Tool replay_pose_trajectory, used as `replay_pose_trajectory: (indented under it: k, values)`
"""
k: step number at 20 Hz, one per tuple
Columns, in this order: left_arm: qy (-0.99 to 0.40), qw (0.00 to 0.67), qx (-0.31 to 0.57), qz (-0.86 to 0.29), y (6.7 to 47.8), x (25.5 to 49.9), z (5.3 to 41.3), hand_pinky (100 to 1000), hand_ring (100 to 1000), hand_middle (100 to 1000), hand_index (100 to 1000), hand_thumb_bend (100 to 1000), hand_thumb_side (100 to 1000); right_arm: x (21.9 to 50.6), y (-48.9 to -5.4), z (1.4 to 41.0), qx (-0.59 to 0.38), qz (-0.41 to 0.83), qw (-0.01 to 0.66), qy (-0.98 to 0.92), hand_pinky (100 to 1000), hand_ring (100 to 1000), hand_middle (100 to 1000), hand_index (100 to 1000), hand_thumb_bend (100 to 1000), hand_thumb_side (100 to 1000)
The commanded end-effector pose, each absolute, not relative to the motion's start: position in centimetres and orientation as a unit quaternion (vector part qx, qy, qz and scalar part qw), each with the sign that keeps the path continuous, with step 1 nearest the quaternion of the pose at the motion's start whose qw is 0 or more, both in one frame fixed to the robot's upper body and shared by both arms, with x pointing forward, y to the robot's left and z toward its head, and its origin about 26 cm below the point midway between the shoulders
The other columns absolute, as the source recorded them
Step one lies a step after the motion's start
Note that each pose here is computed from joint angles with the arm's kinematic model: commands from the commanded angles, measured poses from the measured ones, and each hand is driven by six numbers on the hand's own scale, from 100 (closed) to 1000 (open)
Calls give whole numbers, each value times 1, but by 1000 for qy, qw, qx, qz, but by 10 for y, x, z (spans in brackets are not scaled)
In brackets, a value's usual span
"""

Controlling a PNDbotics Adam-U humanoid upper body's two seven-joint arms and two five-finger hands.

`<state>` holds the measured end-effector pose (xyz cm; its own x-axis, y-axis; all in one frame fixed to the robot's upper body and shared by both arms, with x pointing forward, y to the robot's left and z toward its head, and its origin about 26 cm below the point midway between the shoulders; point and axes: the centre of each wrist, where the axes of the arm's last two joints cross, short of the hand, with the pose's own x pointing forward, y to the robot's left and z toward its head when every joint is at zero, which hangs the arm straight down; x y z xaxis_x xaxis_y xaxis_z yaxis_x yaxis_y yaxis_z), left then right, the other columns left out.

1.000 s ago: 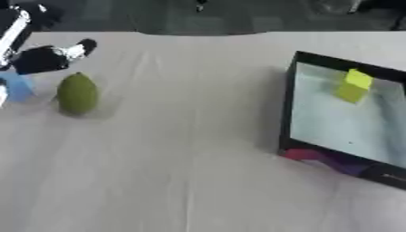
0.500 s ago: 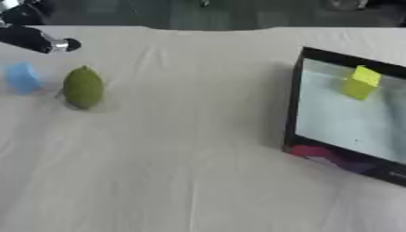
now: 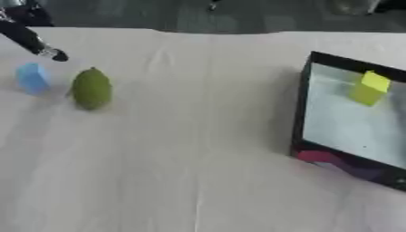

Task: Pick up the objects with one hand, pass them to the other hand, and then place them into the box on the other side of the table.

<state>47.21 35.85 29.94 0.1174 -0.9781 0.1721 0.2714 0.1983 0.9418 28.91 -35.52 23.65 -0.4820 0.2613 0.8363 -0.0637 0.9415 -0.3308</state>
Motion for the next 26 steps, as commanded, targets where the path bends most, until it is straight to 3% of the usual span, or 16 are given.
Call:
replay_pose_trajectory:
  k: [1,8,10,14,26]
  values:
    - [-426,645,415,-479,374,471,317,856,839,778,819,709,196,288,-353,245,-67,175,492,-850,1000,1000,1000,996,110,429]
    - [-390,673,400,-484,394,467,322,866,848,786,816,756,238,287,-352,246,-72,175,487,-853,1000,1000,1000,991,110,430]
    - [-377,683,402,-480,401,465,322,869,853,789,816,768,229,287,-351,245,-73,175,487,-853,1000,1000,1000,990,109,431]
    - [-360,689,425,-463,411,462,320,874,854,788,795,786,104,287,-351,244,-76,173,488,-852,1000,1000,1000,986,111,435]
    - [-322,704,463,-431,441,452,316,868,854,786,791,776,100,287,-342,245,-80,184,477,-856,1000,1000,1000,977,118,440]
